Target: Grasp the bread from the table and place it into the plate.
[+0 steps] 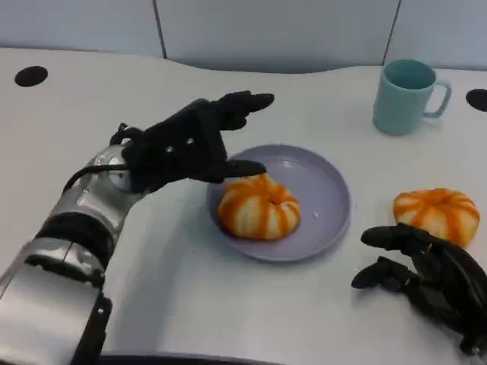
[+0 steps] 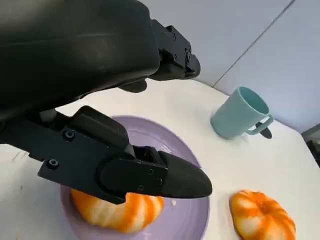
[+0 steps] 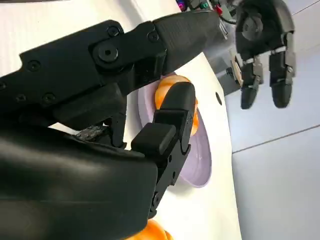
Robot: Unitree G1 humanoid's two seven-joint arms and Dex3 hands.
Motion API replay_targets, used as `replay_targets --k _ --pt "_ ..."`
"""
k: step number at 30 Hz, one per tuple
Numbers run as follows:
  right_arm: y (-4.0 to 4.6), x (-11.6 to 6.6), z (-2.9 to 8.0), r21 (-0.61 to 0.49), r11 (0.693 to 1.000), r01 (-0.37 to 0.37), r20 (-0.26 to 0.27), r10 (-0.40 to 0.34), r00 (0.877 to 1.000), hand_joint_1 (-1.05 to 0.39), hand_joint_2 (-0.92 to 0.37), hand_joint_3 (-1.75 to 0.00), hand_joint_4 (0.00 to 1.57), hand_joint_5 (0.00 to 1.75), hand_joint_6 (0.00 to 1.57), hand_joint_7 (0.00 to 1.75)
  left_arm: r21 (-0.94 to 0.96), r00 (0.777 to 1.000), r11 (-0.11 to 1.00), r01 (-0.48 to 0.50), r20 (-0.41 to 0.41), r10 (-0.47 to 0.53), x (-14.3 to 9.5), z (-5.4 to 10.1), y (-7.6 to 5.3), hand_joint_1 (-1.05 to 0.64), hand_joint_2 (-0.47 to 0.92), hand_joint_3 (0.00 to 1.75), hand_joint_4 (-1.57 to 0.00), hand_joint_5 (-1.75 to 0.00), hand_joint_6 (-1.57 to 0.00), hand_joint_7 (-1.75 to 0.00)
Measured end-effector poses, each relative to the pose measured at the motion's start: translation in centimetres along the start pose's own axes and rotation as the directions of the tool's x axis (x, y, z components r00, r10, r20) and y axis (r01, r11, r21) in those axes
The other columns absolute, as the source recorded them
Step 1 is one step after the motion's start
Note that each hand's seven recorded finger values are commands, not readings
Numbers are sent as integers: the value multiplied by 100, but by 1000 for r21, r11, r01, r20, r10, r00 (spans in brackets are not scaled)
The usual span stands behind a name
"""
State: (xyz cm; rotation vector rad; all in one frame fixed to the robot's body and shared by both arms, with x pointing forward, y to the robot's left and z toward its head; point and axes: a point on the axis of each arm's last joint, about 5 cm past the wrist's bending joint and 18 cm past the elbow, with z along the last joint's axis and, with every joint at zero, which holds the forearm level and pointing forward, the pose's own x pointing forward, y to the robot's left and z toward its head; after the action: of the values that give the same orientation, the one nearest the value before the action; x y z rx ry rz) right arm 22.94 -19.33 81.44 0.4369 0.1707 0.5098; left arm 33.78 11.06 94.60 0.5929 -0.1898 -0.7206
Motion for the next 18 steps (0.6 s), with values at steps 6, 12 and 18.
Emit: replay_targets --k 6,12,18 --pt "-8 -4 8 -6 1000 3 -3 -3 1000 -42 -92 -5 69 107 83 54 -172 997 983 -57 44 66 -180 -164 22 -78 92 31 0 -60 -26 -10" --pt "-7 -3 15 1 1000 1 -7 -1 1000 -41 -92 -8 65 108 81 54 -312 988 946 -91 88 124 -357 -319 -4 -81 92 35 -9 -70 -33 -12" --pt "-5 -11 22 3 1000 6 -11 -6 1000 -39 -92 -9 66 109 81 56 -409 977 899 -155 71 200 -563 -499 -97 -73 92 30 -22 -74 -42 -14"
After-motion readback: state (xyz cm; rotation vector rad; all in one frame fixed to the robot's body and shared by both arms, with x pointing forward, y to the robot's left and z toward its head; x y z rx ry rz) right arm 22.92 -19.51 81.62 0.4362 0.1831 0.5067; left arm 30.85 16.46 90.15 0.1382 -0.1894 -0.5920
